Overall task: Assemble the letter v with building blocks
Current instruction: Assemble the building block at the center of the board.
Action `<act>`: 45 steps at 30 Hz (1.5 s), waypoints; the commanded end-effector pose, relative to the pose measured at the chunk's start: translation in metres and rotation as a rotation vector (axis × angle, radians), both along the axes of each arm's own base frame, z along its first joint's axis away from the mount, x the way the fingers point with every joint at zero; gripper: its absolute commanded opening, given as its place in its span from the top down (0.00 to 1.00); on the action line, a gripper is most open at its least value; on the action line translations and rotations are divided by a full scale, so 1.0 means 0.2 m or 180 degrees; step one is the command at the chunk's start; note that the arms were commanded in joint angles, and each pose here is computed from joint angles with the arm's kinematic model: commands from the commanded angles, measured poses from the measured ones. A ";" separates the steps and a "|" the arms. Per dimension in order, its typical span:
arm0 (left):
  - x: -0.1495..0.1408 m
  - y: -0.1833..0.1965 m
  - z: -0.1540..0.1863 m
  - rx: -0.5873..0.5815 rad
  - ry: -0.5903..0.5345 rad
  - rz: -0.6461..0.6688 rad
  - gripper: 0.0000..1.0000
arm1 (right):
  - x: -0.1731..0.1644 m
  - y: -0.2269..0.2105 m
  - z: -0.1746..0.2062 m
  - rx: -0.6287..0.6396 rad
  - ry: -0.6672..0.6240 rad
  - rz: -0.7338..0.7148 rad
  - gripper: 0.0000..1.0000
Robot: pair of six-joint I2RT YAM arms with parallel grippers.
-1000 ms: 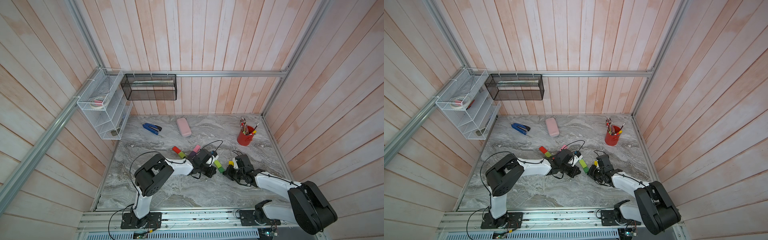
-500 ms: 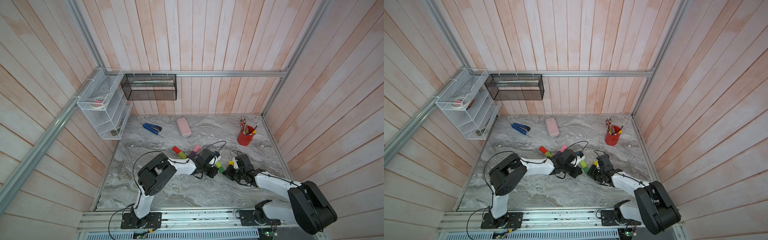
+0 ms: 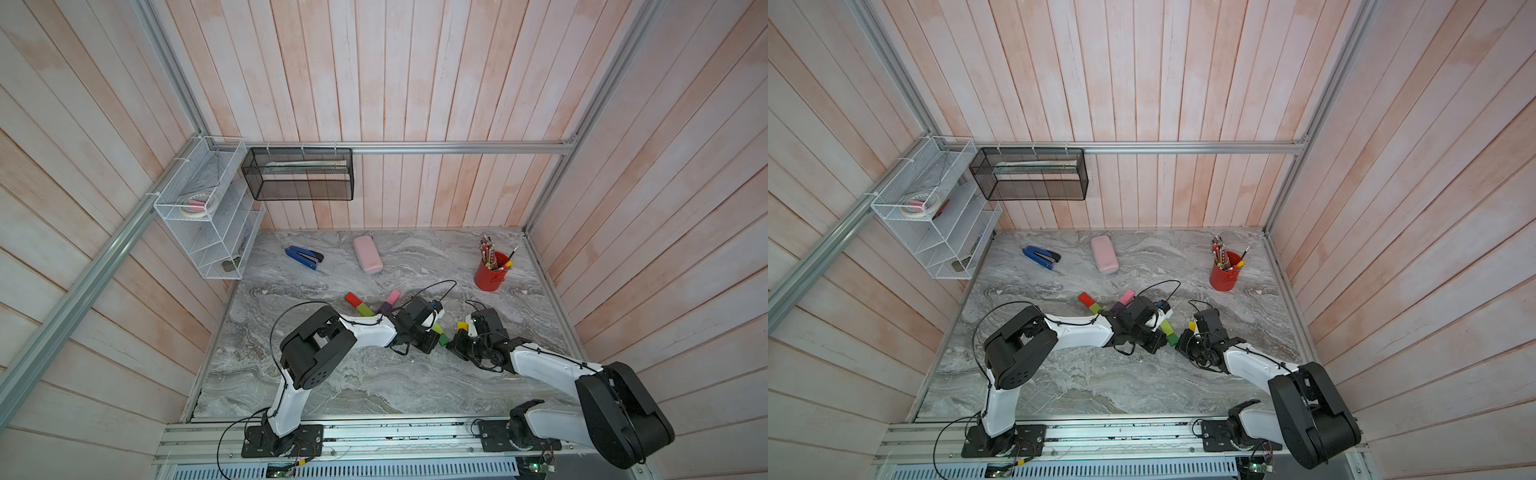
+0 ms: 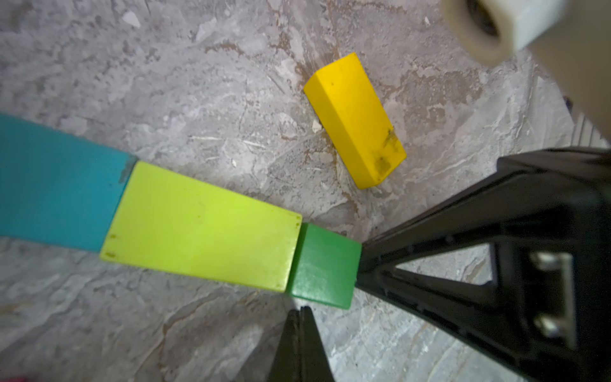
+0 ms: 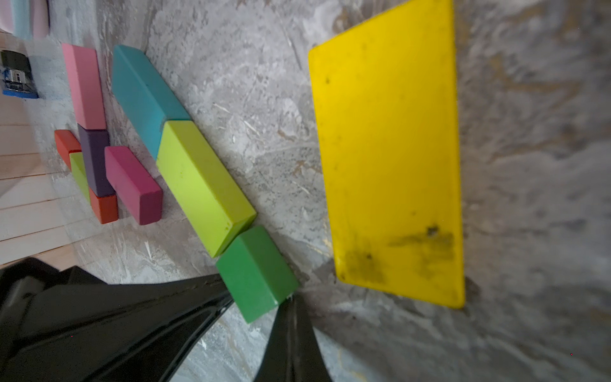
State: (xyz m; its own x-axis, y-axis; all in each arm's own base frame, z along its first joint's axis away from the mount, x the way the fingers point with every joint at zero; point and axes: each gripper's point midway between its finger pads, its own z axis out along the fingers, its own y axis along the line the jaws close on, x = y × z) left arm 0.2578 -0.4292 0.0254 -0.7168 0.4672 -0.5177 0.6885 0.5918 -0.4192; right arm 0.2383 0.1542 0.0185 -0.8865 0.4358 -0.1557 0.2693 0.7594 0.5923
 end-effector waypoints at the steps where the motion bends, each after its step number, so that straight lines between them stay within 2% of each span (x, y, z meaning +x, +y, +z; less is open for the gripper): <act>1: -0.01 0.01 -0.07 0.0146 0.0043 -0.0016 1.00 | -0.05 -0.07 -0.08 -0.0229 0.0204 -0.0056 0.96; 25: -0.02 0.02 -0.07 0.0130 0.0052 0.0045 1.00 | -0.05 -0.10 -0.07 -0.0244 0.0173 -0.0118 0.97; 36: -0.01 0.15 0.05 0.0028 -0.0273 0.0307 1.00 | -0.02 -0.09 -0.05 -0.0249 0.0142 -0.0076 0.97; 45: 0.00 0.19 0.07 0.0009 -0.0320 0.0404 1.00 | 0.00 -0.08 -0.05 -0.0228 0.0130 -0.0055 0.97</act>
